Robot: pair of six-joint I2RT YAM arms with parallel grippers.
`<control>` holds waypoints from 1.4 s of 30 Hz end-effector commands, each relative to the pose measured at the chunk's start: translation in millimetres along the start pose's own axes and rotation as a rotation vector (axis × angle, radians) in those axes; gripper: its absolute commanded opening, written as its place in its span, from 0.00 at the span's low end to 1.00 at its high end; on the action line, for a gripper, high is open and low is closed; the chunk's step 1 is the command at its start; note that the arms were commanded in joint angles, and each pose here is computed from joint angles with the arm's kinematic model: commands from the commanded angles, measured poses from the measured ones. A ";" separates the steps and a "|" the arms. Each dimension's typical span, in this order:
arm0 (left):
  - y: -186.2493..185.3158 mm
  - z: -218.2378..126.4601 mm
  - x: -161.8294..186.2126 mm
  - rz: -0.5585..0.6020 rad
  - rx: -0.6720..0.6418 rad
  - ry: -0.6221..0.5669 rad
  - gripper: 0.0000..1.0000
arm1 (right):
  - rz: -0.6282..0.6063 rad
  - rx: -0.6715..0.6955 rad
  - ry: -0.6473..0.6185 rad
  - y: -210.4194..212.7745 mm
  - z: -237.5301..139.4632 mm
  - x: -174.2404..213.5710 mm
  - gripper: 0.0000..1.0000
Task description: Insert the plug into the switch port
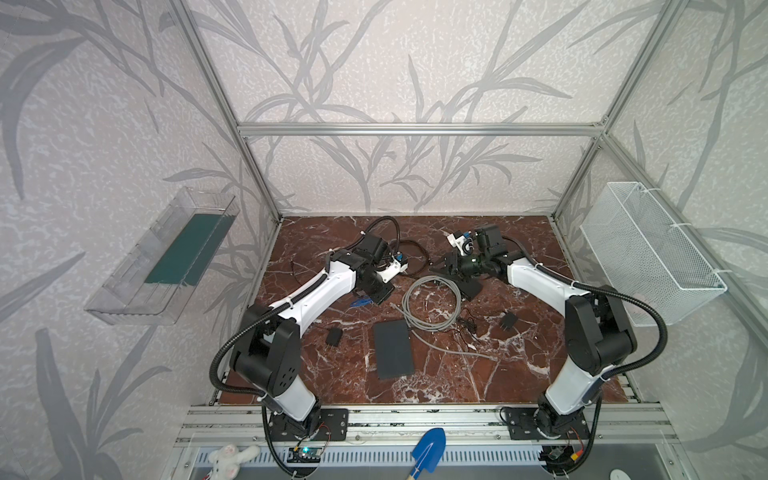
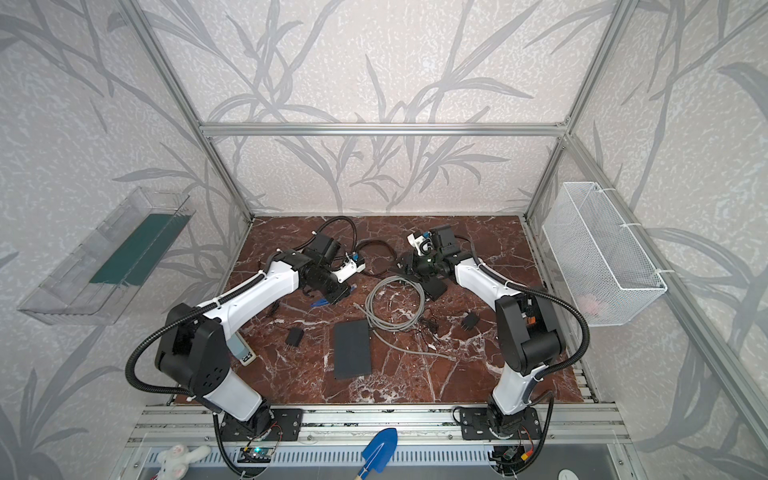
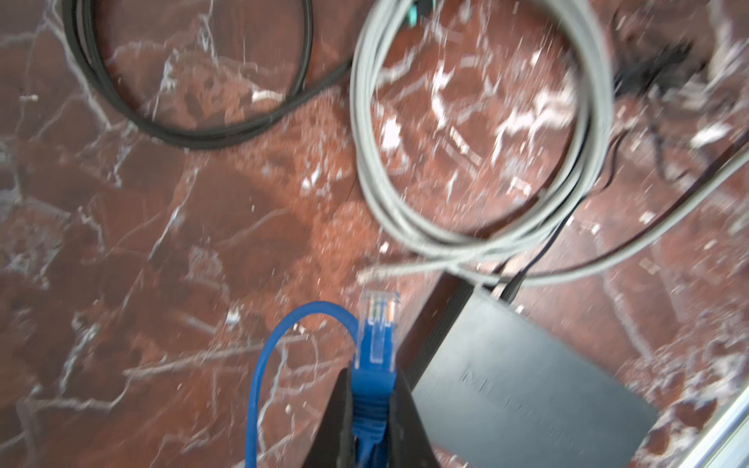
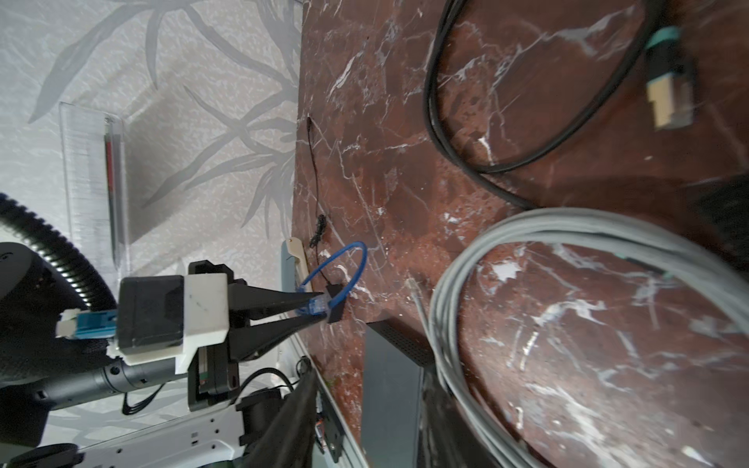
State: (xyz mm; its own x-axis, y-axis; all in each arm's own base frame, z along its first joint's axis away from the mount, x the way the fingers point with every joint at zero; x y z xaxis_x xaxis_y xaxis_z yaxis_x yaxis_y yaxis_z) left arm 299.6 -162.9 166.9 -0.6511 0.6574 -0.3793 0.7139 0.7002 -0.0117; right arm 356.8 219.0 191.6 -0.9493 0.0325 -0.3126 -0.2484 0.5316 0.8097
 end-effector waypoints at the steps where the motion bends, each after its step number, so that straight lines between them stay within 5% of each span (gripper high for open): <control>1: 8.4 7.5 36.6 0.102 -0.103 0.104 0.04 | -0.035 0.053 0.082 -10.9 -0.6 25.3 0.43; 6: 24.4 22.0 52.5 0.207 -0.143 0.054 0.01 | -0.026 0.065 0.145 -19.5 5.2 39.7 0.43; 13: 13.8 42.3 85.0 0.333 -0.024 0.174 0.00 | -0.021 0.068 0.201 -23.6 10.6 52.4 0.43; 24: -4.9 46.4 106.4 0.414 0.055 0.232 0.00 | -0.104 0.025 0.332 -8.1 25.9 97.8 0.45; 33: -29.2 46.9 113.6 0.479 0.101 0.243 0.00 | -0.099 0.021 0.306 -11.0 39.8 126.0 0.48; 42: -18.7 25.9 125.2 0.441 0.030 0.350 0.00 | -0.108 0.077 0.375 -5.0 73.1 152.0 0.50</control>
State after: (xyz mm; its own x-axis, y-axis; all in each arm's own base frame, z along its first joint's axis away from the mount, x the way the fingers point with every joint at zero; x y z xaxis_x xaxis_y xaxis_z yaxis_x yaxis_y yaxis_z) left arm 226.1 -115.1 86.0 -0.3202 0.9418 -0.1026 0.9401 0.3292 0.0888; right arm 226.4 276.0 108.4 -0.9250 -0.3365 -0.1762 -0.3445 0.5477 0.7624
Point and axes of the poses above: each gripper's point midway between its finger pads, its own z axis out along the fingers, its own y axis along the line the jaws close on, x = y × z, the point moved 6 cm from there along -z, back along the fingers, and after that the axes turned 5 degrees about -z, right-handed, at the moved point
